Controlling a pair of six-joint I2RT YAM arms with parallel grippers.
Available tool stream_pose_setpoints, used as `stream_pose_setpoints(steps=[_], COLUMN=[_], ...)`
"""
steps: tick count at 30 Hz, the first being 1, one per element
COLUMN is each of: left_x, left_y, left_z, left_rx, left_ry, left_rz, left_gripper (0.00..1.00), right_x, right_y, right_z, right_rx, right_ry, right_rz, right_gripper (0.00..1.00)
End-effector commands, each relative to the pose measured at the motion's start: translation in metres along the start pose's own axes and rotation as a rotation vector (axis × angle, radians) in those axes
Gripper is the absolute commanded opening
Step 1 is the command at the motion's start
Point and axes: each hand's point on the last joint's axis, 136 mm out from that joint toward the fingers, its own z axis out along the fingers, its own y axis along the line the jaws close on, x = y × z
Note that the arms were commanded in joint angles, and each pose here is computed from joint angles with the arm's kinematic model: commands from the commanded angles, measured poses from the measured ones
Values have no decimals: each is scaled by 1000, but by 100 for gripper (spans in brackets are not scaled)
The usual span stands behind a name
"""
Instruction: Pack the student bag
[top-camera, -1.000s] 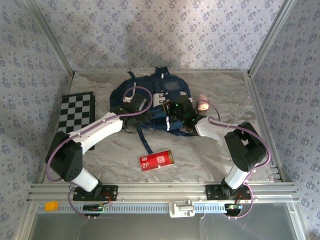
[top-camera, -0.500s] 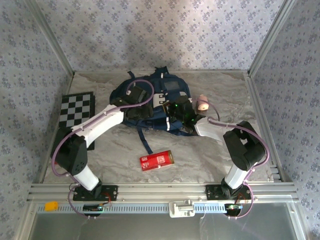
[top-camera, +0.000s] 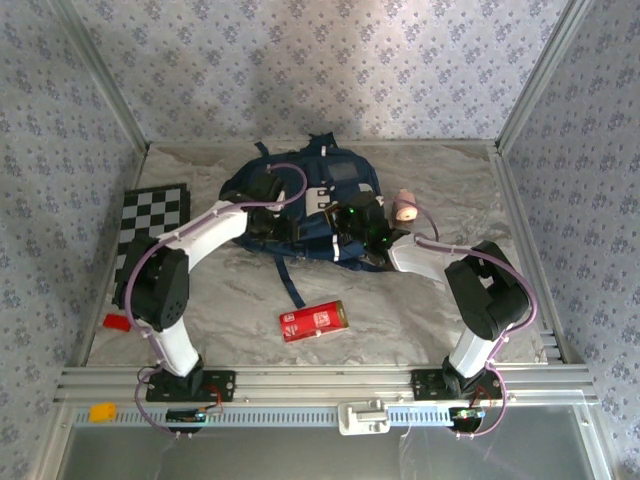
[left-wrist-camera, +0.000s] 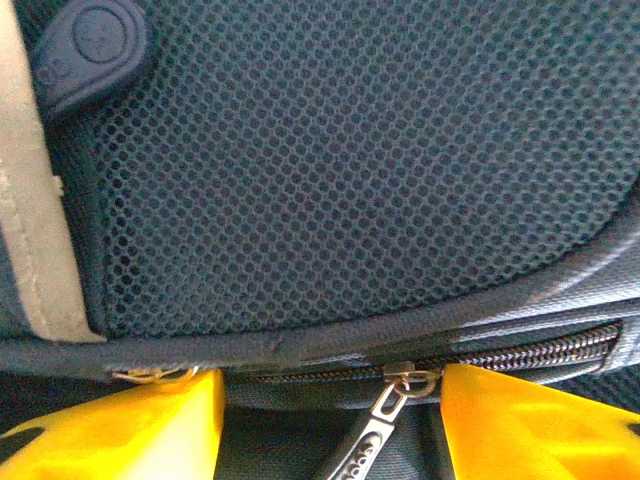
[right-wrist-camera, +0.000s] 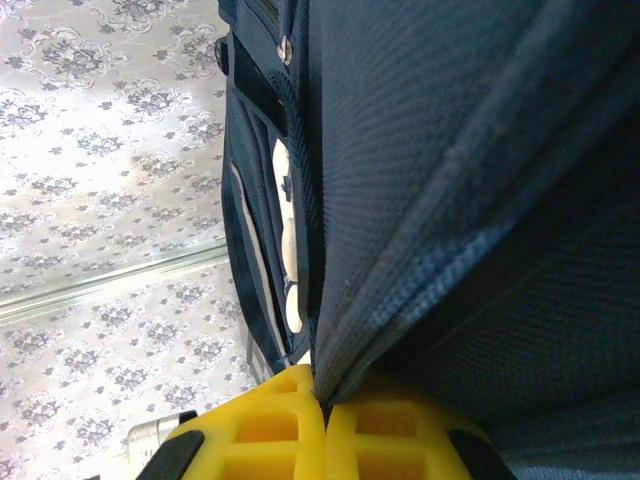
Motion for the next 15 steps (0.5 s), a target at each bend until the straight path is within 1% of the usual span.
stream_pose_setpoints(steps=[1, 6, 12, 15], left_x=[-1, -9, -6, 0], left_y=[-6, -20, -27, -23], left_z=[1, 11, 7, 3], left_rx=[27, 82, 120, 114], left_ry=[22, 38, 58, 60], left_rz=[31, 40, 64, 55], left_gripper=[54, 40, 24, 22], right_x=[6, 6, 1, -2], right_y=[36, 34, 32, 31], right_z=[-1, 2, 0, 0], right_rx=[-95, -86, -79, -73], right_ry=[22, 23, 12, 5], right_rz=[-29, -31, -35, -38], right_gripper=[0, 0, 0, 0])
